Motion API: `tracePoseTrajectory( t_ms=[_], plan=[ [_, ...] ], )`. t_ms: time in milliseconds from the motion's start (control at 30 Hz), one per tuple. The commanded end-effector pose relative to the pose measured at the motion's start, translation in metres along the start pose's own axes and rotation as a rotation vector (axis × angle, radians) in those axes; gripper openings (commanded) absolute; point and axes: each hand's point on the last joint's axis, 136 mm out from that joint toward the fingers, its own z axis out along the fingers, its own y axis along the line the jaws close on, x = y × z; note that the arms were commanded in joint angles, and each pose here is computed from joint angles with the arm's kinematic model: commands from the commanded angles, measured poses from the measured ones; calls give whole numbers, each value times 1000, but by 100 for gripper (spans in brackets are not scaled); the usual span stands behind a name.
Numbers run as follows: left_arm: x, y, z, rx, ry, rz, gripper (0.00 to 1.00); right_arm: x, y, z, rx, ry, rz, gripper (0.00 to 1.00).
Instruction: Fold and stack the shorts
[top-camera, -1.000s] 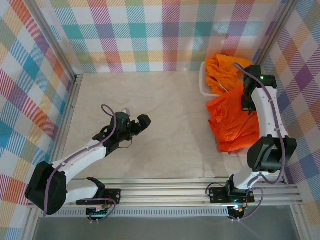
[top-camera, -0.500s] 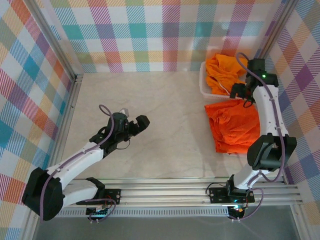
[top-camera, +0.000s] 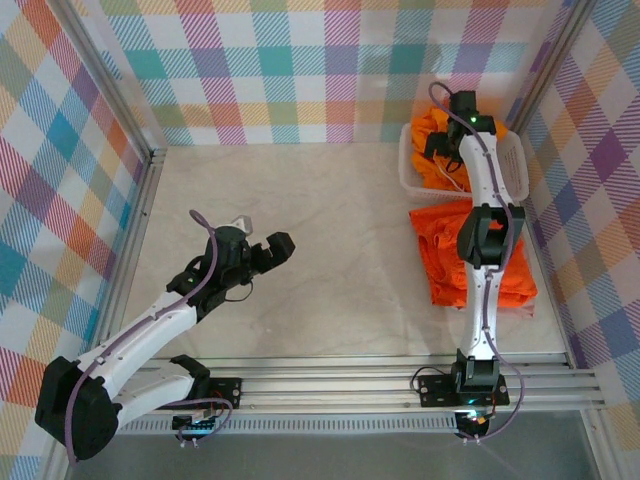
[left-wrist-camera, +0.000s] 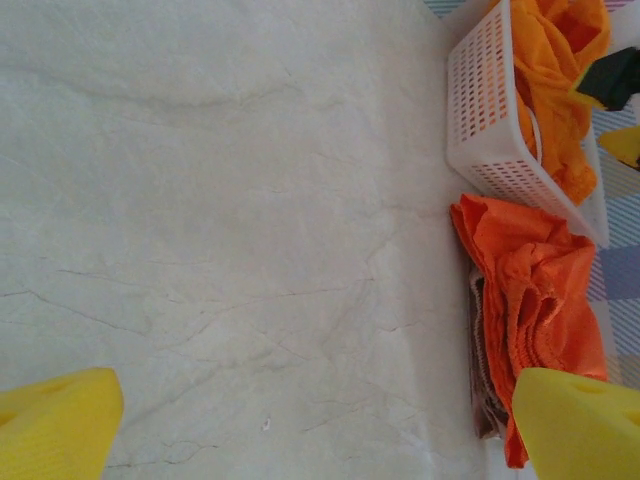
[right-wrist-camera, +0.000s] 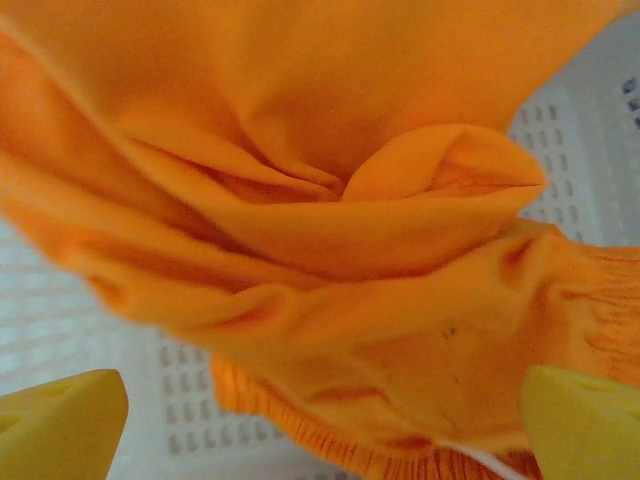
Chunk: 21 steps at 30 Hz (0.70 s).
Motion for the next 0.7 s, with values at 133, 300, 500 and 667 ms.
tracePoseTrajectory(
  t_ms=[133,300,500,667],
  plan=[
    [-5,1,0,-31,2,31,100,-14,-8,42,45,-60,-88,99],
    [-5,4,4,-48,6,26,100,-9,-11,60,36,-42,-84,69],
    [-6,5,4,-53,2,7,100,-36,4,19,-76,-128,-2,22],
    [-8,3,-1,-46,-13,-1,100,-71,14,-60,-206,-274,78,5]
  ],
)
